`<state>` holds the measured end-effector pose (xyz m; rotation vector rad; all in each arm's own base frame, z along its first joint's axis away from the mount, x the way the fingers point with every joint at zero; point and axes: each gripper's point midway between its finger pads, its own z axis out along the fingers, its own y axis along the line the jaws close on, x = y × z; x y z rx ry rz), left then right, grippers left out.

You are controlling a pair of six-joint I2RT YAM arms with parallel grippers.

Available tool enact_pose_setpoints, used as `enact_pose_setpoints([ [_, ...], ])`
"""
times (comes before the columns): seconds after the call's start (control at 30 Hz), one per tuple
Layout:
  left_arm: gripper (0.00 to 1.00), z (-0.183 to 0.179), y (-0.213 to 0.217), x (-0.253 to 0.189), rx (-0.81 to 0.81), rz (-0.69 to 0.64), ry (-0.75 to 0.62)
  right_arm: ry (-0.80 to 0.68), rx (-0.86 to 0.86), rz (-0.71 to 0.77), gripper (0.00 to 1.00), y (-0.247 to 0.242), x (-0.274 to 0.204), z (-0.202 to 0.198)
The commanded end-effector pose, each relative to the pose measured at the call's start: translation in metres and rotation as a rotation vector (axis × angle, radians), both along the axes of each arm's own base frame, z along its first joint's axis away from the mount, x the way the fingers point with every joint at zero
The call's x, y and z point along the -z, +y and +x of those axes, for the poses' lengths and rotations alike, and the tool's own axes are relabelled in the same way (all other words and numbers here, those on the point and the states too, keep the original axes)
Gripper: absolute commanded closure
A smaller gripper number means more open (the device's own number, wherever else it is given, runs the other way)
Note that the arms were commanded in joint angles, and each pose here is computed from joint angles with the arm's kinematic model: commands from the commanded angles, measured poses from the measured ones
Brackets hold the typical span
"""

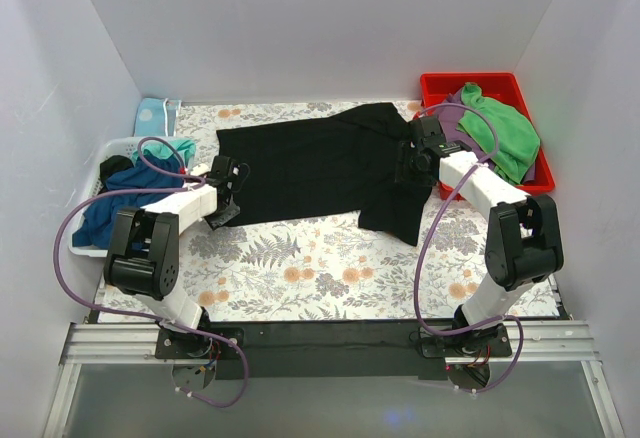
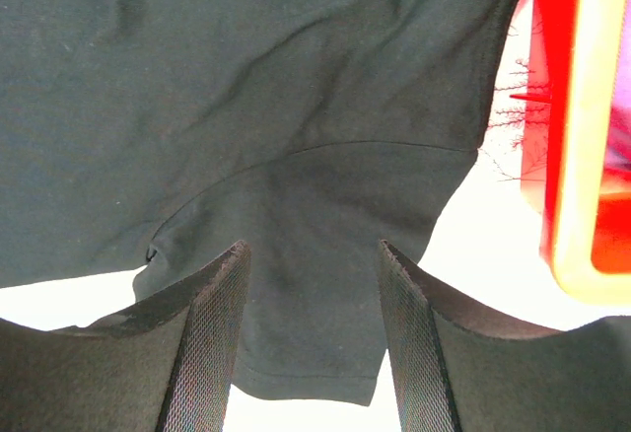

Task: Fold and stack the t-shirts
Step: Flatten out the tshirt

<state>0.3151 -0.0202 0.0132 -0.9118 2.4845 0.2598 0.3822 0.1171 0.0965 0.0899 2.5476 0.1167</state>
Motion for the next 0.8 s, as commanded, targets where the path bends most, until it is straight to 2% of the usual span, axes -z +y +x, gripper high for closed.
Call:
enact_pose_setpoints([
  [0.0,0.67,-0.058,-0.006,0.054,0.004,-0.049,0.242,-0.027,0.007,-0.015,0.4,-0.001,-0.014,0.009],
  [0.1,0.74,-0.055,-0.006,0.051,0.007,-0.05,0.234,-0.029,0.013,-0.022,0.4,-0.003,-0.015,0.009],
  [0.33,0.99,-0.038,0.002,0.027,-0.007,0.007,0.189,-0.003,0.021,-0.033,0.4,-0.007,-0.011,-0.002],
  [0.53,1.0,-0.01,0.008,-0.015,-0.024,0.047,0.084,0.1,0.024,-0.036,0.39,-0.014,0.008,-0.039],
  [0.77,1.0,0.003,0.01,-0.03,-0.017,0.07,0.051,0.188,0.025,-0.018,0.38,-0.016,0.029,-0.069],
])
